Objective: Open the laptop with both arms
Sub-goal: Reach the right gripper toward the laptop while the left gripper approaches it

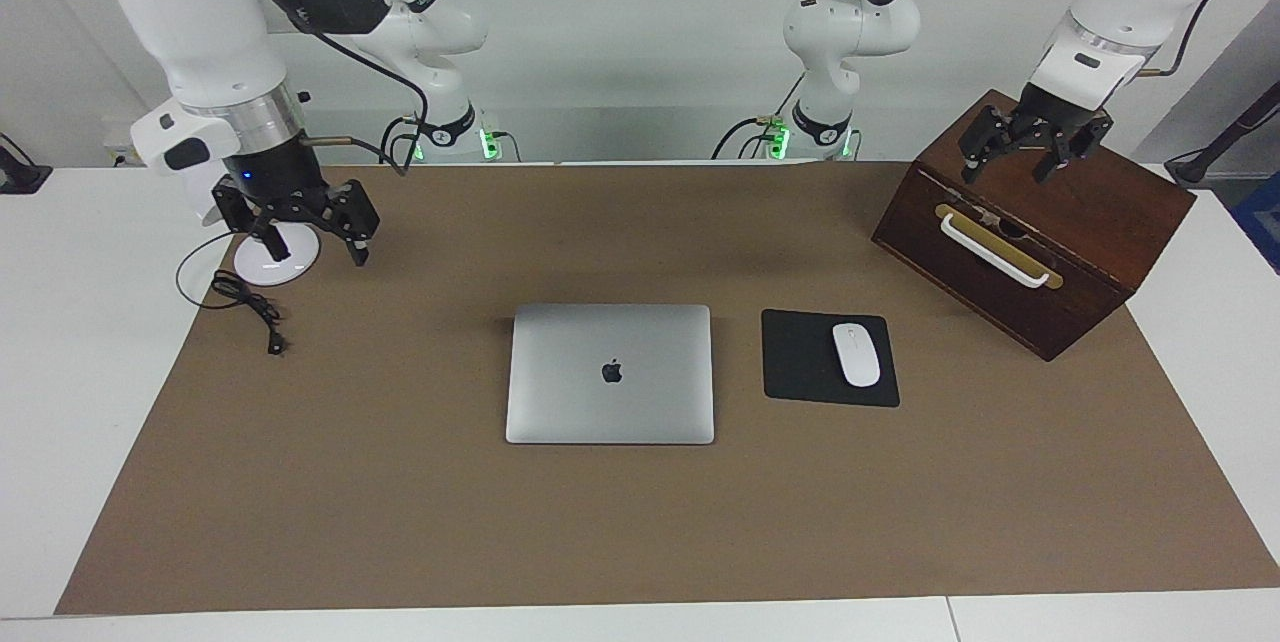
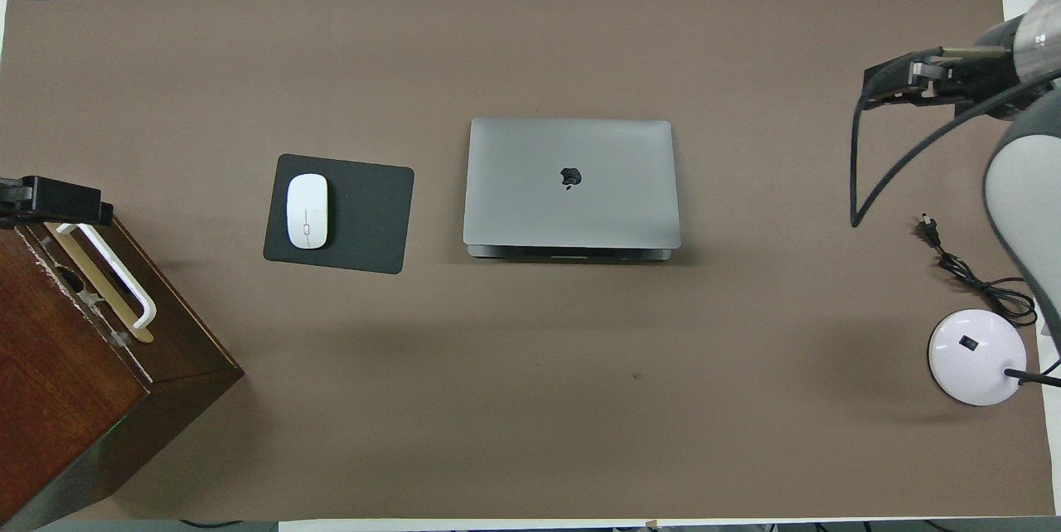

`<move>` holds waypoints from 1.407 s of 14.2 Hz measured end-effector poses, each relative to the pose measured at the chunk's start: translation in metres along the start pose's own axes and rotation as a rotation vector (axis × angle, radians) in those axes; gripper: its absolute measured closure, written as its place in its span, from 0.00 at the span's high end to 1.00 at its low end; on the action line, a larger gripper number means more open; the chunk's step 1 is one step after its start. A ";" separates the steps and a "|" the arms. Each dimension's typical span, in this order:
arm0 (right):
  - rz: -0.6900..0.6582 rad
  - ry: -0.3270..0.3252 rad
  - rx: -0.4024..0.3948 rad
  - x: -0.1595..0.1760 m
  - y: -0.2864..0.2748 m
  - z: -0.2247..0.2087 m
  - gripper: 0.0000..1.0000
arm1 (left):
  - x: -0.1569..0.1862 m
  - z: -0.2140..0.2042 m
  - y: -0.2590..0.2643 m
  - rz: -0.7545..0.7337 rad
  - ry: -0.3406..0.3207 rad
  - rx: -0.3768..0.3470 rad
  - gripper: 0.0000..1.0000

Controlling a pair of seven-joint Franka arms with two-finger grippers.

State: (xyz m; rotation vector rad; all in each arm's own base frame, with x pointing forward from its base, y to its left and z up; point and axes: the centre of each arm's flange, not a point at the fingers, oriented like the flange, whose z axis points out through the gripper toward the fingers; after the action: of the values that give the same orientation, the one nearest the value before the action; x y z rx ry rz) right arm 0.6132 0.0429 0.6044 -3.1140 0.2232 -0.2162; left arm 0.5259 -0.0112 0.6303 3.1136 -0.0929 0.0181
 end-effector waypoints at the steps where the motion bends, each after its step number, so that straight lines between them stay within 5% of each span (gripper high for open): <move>1: 0.016 0.008 0.008 0.002 -0.012 0.002 1.00 | 0.000 0.000 0.000 0.000 0.000 0.000 0.93; 4: 0.038 0.055 0.036 0.003 -0.051 0.001 1.00 | 0.000 -0.001 0.002 0.004 0.001 0.000 0.82; 8: 0.049 0.061 0.042 0.005 -0.055 0.004 1.00 | 0.000 -0.001 0.006 0.011 0.002 0.001 0.30; 11: 0.125 0.087 0.064 0.011 -0.061 0.008 1.00 | 0.001 -0.001 0.007 0.013 0.009 0.000 0.01; 16: 0.247 0.192 0.203 0.022 -0.100 0.009 1.00 | 0.009 0.021 0.016 -0.030 0.101 -0.045 0.01; 19: 0.379 0.225 0.287 0.016 -0.135 0.002 0.89 | 0.002 0.055 0.049 0.020 0.146 -0.056 0.01; 20: 0.415 0.233 0.314 0.013 -0.150 0.002 0.78 | -0.001 0.068 0.066 0.045 0.165 -0.060 0.01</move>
State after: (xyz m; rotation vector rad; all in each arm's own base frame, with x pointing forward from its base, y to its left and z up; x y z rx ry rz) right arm 0.6472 0.1892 0.6077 -2.6520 0.7462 -0.5431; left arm 0.5214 -0.0788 0.5638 3.0353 -0.1561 0.2677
